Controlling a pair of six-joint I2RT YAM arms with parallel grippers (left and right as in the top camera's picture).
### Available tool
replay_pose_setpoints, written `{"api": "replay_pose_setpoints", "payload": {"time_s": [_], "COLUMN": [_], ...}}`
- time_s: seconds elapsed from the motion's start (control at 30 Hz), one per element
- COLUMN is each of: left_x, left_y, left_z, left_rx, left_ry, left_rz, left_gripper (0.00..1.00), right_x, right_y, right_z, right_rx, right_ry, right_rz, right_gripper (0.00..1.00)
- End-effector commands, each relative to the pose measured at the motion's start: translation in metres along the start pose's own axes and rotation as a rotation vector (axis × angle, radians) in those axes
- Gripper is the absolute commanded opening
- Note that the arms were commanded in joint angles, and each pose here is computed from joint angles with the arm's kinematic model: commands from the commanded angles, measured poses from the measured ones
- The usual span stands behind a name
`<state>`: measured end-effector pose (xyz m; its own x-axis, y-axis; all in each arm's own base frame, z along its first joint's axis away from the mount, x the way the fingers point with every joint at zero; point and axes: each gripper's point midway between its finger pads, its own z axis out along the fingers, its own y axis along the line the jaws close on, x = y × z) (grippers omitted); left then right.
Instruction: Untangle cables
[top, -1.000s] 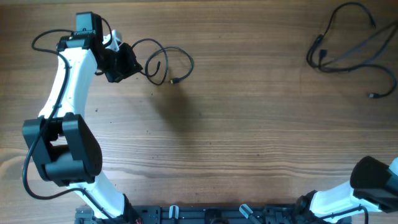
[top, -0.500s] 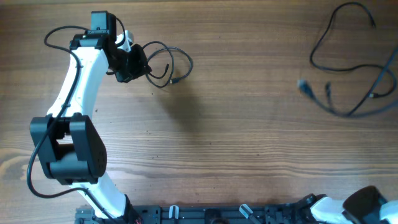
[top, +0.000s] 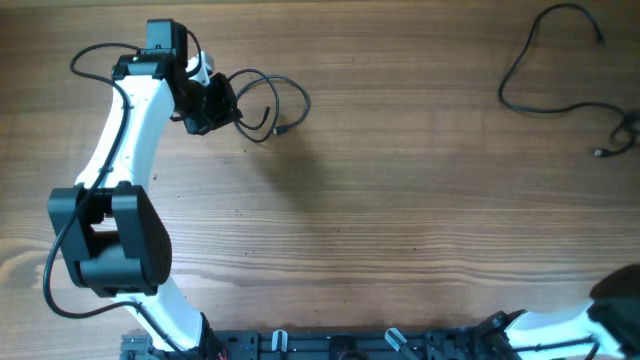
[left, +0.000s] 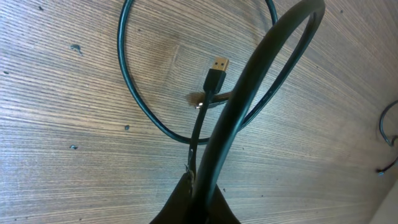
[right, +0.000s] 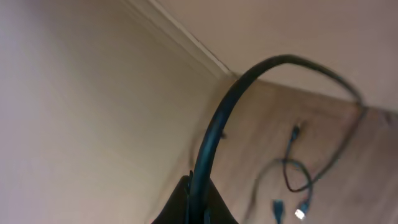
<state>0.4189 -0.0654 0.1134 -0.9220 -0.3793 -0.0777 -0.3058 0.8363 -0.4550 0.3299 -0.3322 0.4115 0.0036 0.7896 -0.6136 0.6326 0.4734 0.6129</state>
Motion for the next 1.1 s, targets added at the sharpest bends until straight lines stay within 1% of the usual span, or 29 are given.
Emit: {"api": "replay_pose_setpoints", "payload": {"time_s": [0.0, 0.07, 0.1, 0.13, 0.17, 0.23, 0.27, 0.3, 0.33, 0.43, 0.47, 0.5, 0.53, 0.57, 0.6, 0.63, 0.67, 0.7, 0.73, 0.77, 0.8, 0.83, 0.87, 0.9, 0.97, 1.0, 1.03, 1.07], "left_x": [0.000, 0.000, 0.000, 0.000, 0.000, 0.000, 0.000, 0.000, 0.000, -0.002, -0.002, -0.001, 0.000, 0.000, 0.001, 0.002, 0.002, 0.003, 0.005, 0.010, 0.014, 0.021, 0.029, 0.040, 0.061, 0.076, 0.087, 0.091], "left_y": [-0.002, -0.002, -0.002, -0.002, -0.002, -0.002, -0.002, -0.002, -0.002, -0.003, -0.003, -0.003, -0.004, -0.005, -0.007, -0.008, -0.011, -0.016, -0.026, -0.043, -0.065, -0.099, -0.125, -0.138, -0.150, -0.161, -0.169, -0.173], "left_z": [-0.005, -0.005, -0.005, -0.005, -0.005, -0.005, -0.005, -0.005, -0.005, -0.005, -0.005, -0.005, -0.004, -0.004, -0.003, -0.003, -0.002, 0.000, 0.001, 0.001, -0.001, -0.009, -0.017, -0.015, -0.009, -0.006, -0.004, -0.003], "left_rx": [-0.007, -0.007, -0.007, -0.007, -0.007, -0.007, -0.007, -0.007, -0.007, -0.004, -0.003, -0.004, -0.003, -0.003, -0.002, -0.002, 0.002, 0.012, 0.048, 0.124, 0.231, 0.404, 0.528, 0.552, 0.534, 0.536, 0.535, 0.530], "left_ry": [-0.016, -0.015, -0.015, -0.015, -0.015, -0.015, -0.016, -0.016, -0.016, -0.022, -0.022, -0.021, -0.019, -0.019, -0.016, -0.016, -0.019, -0.018, -0.008, 0.011, 0.033, 0.065, 0.094, 0.134, 0.215, 0.266, 0.301, 0.328], "left_rz": [0.007, 0.006, 0.006, 0.006, 0.006, 0.006, 0.007, 0.007, 0.007, 0.010, 0.010, 0.011, 0.015, 0.017, 0.021, 0.024, 0.033, 0.044, 0.059, 0.079, 0.113, 0.166, 0.216, 0.194, 0.111, 0.090, 0.063, 0.013], "left_gripper": [0.04, 0.04, 0.04, 0.04, 0.04, 0.04, 0.04, 0.04, 0.04, 0.04, 0.04, 0.04, 0.04, 0.04, 0.04, 0.04, 0.04, 0.04, 0.04, 0.04, 0.04, 0.04, 0.04, 0.05, 0.05, 0.09, 0.36, 0.89], "right_x": [0.036, 0.063, 0.078, 0.090, 0.102, 0.113, 0.114, 0.115, 0.119, 0.123, 0.125, 0.123, 0.114, 0.105, 0.103, 0.106, 0.119, 0.138, 0.151, 0.164, 0.177, 0.198, 0.222, 0.256, 0.289, 0.307, 0.322, 0.332], "right_y": [-0.033, -0.044, -0.052, -0.054, -0.055, -0.047, -0.041, -0.034, -0.017, 0.004, 0.021, 0.025, 0.003, -0.036, -0.049, -0.054, -0.038, 0.006, 0.031, 0.052, 0.067, 0.083, 0.098, 0.115, 0.135, 0.148, 0.159, 0.166], "right_z": [0.070, 0.103, 0.118, 0.129, 0.137, 0.142, 0.141, 0.139, 0.136, 0.128, 0.121, 0.118, 0.115, 0.108, 0.105, 0.103, 0.106, 0.108, 0.104, 0.099, 0.095, 0.091, 0.086, 0.078, 0.072, 0.067, 0.061, 0.057], "right_rx": [0.091, 0.113, 0.142, 0.146, 0.151, 0.143, 0.133, 0.117, 0.045, -0.020, -0.076, -0.076, 0.094, 0.335, 0.408, 0.440, 0.332, 0.056, -0.104, -0.223, -0.288, -0.324, -0.355, -0.364, -0.375, -0.389, -0.412, -0.429], "right_ry": [0.158, 0.258, 0.304, 0.342, 0.378, 0.402, 0.399, 0.397, 0.412, 0.414, 0.408, 0.396, 0.346, 0.277, 0.263, 0.271, 0.343, 0.450, 0.506, 0.547, 0.579, 0.624, 0.671, 0.730, 0.764, 0.777, 0.793, 0.806], "right_rz": [-0.006, -0.070, -0.069, -0.082, -0.091, -0.104, -0.113, -0.129, -0.180, -0.248, -0.315, -0.319, -0.213, -0.103, -0.101, -0.108, -0.123, -0.226, -0.286, -0.337, -0.369, -0.409, -0.464, -0.535, -0.612, -0.657, -0.679, -0.695], "right_gripper": [0.05, 0.05, 0.10, 0.21, 0.45, 0.88, 0.96, 0.96, 0.96, 0.96, 1.00, 0.99, 0.99, 0.99, 1.00, 1.00, 1.00, 0.99, 0.91, 0.84, 0.84, 0.84, 0.84, 0.85, 0.85, 0.85, 0.85, 0.85]}}
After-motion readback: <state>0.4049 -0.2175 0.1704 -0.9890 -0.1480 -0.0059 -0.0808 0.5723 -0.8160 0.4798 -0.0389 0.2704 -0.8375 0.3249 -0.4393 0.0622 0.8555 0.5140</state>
